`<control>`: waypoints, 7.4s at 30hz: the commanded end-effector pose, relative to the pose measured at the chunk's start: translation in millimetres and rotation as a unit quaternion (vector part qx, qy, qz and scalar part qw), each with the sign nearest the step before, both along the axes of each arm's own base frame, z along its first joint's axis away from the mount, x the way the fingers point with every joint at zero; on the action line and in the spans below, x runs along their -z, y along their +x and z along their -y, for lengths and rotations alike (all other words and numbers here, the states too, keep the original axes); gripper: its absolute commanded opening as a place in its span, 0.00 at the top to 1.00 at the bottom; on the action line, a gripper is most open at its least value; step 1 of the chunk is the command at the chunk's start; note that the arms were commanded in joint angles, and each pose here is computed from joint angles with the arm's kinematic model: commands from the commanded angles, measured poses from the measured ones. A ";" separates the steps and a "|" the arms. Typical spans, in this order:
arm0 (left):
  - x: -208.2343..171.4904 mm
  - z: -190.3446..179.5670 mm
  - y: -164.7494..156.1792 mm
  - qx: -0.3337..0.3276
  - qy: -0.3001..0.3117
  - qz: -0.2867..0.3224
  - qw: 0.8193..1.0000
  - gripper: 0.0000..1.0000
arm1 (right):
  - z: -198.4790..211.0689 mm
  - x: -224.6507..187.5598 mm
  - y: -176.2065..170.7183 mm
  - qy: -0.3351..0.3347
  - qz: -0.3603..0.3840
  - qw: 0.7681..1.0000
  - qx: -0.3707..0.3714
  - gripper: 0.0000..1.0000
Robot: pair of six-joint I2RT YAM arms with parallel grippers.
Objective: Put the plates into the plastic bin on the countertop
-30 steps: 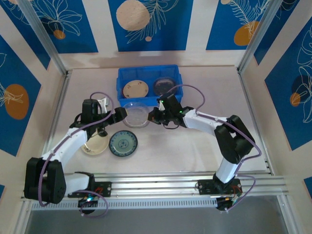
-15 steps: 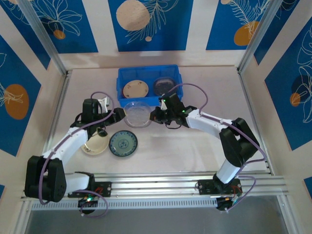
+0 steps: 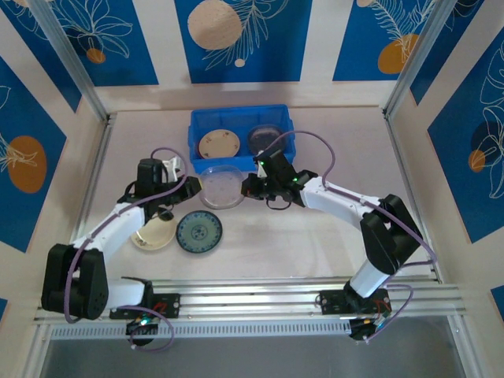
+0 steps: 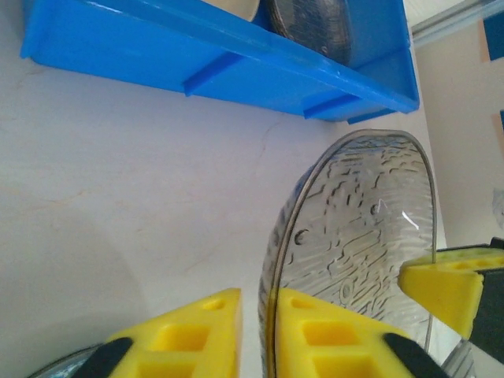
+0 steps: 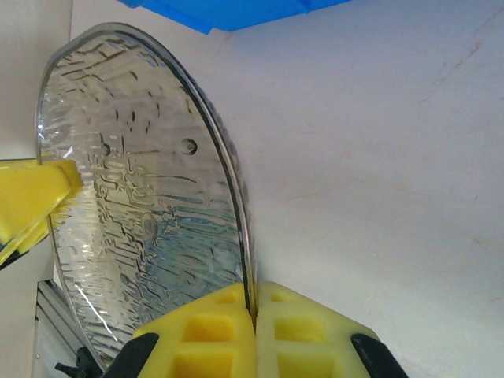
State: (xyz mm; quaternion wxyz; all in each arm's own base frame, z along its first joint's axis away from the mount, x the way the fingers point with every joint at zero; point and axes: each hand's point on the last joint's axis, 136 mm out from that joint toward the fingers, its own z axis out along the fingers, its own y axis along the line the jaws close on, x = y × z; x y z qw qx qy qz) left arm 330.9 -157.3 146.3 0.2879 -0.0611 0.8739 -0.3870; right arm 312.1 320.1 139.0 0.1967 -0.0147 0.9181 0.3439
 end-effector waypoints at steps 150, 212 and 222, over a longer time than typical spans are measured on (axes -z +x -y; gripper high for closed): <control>6.7 16.7 -69.6 0.029 0.104 0.010 0.994 0.19 | -44.4 48.4 -66.4 0.047 -0.124 0.968 -0.214 0.55; 13.5 0.8 -60.6 0.017 0.141 0.019 0.990 0.18 | -57.8 97.1 -57.5 0.010 -0.209 0.957 -0.199 1.00; 8.7 9.4 -47.0 0.019 0.124 0.026 0.992 0.19 | -5.8 56.5 -52.8 0.008 -0.173 0.975 -0.140 1.00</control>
